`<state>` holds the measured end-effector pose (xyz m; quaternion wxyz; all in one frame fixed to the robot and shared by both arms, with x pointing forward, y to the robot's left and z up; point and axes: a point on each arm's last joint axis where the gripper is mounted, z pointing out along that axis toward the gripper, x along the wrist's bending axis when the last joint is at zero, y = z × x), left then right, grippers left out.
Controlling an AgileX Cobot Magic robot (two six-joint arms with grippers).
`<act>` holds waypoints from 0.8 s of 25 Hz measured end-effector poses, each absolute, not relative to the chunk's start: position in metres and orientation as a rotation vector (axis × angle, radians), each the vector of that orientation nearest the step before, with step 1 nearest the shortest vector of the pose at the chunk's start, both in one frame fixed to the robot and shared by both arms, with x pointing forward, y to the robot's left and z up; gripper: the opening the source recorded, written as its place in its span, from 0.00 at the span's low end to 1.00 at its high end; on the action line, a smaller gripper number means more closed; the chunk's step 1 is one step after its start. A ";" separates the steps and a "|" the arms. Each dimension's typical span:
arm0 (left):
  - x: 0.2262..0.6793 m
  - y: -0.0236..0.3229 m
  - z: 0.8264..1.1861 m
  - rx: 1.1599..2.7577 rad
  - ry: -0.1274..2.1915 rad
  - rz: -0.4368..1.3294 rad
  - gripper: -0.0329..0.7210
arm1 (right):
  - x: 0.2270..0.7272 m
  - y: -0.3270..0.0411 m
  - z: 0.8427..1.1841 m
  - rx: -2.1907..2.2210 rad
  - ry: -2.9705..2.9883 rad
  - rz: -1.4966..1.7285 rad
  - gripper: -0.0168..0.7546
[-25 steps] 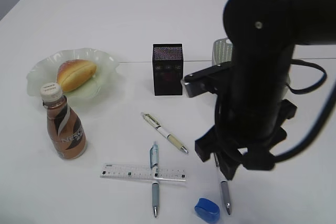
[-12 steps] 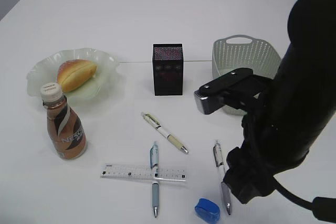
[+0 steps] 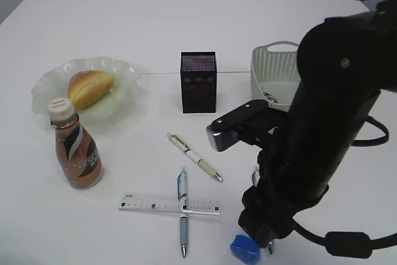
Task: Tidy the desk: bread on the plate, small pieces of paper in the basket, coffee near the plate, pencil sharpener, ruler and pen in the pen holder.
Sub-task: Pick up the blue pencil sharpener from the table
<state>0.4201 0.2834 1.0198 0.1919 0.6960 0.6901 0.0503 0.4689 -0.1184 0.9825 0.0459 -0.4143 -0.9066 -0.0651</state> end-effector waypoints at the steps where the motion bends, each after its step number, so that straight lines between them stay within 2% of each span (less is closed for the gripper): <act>1: 0.420 0.283 1.020 1.954 1.938 0.141 0.63 | 0.470 -0.117 0.979 -1.264 -2.763 -0.188 0.57; 9: 0.420 0.283 1.020 1.954 1.938 0.141 0.63 | 0.471 -0.098 0.956 -1.189 -2.823 -0.179 0.57; 20: 0.420 0.283 1.020 1.950 1.938 0.138 0.63 | 0.477 -0.094 0.929 -1.185 -2.821 -0.111 0.57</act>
